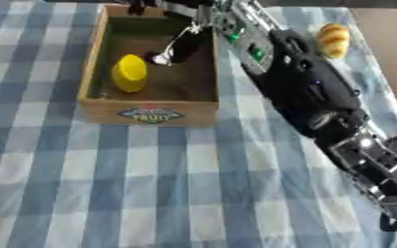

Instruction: Pick up objects on the table and place them in the box.

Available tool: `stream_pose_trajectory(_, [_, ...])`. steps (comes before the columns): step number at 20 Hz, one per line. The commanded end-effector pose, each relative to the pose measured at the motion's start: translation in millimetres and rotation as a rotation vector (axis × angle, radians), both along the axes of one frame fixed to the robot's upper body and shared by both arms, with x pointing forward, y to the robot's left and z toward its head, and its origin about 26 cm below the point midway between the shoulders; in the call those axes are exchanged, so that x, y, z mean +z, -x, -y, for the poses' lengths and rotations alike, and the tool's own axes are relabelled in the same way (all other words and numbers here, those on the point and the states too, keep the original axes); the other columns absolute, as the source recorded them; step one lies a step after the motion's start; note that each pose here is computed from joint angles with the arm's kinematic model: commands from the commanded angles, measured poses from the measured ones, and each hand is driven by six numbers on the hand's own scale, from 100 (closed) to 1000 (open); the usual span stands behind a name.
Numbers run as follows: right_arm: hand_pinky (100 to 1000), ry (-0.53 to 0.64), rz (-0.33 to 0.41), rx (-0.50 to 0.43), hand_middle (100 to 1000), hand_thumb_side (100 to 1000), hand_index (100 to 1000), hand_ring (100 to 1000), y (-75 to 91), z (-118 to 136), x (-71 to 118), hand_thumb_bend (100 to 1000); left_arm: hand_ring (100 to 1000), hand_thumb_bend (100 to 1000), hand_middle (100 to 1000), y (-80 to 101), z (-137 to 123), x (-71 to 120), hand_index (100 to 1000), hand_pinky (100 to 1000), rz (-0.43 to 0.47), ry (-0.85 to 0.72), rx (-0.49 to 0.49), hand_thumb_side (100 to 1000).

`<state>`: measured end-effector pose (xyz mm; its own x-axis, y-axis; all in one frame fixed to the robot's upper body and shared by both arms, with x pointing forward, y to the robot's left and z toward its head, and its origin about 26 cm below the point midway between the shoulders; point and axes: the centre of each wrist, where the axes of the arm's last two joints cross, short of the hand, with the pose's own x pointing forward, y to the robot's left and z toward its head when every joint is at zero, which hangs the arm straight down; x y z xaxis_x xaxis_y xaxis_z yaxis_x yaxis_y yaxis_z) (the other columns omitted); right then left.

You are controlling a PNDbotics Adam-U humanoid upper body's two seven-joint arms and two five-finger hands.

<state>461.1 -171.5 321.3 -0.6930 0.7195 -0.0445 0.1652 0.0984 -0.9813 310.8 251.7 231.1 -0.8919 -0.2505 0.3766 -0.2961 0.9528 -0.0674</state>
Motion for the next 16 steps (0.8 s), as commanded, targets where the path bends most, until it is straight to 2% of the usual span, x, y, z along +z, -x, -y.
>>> stream_pose_trajectory(1, [872,-0.074,0.083,-0.085,800,302,904,964,14.1,46.4,38.8,340,736,102,674,3.4,-3.5,4.1,720,743,0.013,-0.009,0.018,446])
stream_pose_trajectory(4, [873,-0.109,0.098,-0.173,800,298,905,962,23.4,87.5,47.8,341,736,100,675,3.9,-5.4,1.9,720,743,0.004,-0.009,0.029,448])
stream_pose_trajectory(7, [874,-0.114,0.101,-0.28,804,295,906,959,33.0,130.9,47.1,361,736,100,674,4.4,-7.0,0.3,719,743,-0.003,-0.011,0.04,451])
stream_pose_trajectory(12, [874,-0.112,0.084,-0.481,809,300,909,957,46.9,200.9,31.6,381,736,100,675,4.9,-8.6,-1.9,718,742,-0.013,-0.009,0.052,457])
stream_pose_trajectory(16, [874,-0.121,0.068,-0.596,811,303,912,957,52.0,238.6,19.3,389,736,100,675,5.0,-9.0,-2.2,717,741,-0.014,-0.007,0.057,458])
